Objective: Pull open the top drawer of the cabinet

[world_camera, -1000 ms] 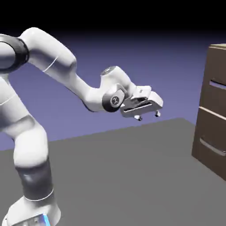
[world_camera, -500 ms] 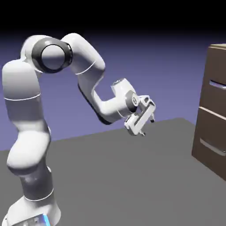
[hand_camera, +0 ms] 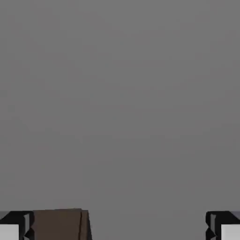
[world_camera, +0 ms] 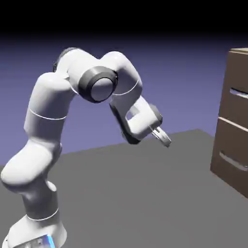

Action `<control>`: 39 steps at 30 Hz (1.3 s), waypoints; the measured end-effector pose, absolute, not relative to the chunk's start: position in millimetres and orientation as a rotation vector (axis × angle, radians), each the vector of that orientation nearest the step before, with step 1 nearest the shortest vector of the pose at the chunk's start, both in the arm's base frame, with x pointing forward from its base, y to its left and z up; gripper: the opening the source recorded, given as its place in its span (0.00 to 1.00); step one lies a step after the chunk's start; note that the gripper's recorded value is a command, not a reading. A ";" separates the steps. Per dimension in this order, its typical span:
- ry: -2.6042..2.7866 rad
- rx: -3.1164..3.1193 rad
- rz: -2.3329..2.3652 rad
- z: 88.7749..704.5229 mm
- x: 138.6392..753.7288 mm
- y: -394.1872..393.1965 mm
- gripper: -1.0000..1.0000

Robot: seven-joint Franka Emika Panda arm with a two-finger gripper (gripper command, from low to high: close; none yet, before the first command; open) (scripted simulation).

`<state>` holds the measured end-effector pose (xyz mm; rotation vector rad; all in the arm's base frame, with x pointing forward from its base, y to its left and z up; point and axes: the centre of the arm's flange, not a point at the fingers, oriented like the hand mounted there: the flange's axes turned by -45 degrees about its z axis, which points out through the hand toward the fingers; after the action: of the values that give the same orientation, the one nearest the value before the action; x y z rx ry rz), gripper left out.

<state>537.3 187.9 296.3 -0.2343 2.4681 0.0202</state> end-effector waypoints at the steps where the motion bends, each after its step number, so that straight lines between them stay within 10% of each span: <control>1: 2.443 -0.315 0.008 297.3 540.7 189.5 0.50; 39: 1.209 -1.209 -1.208 475.0 723.8 -27.9 0.50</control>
<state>723.8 -27.9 475.0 -1.2088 1.2091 -1.2078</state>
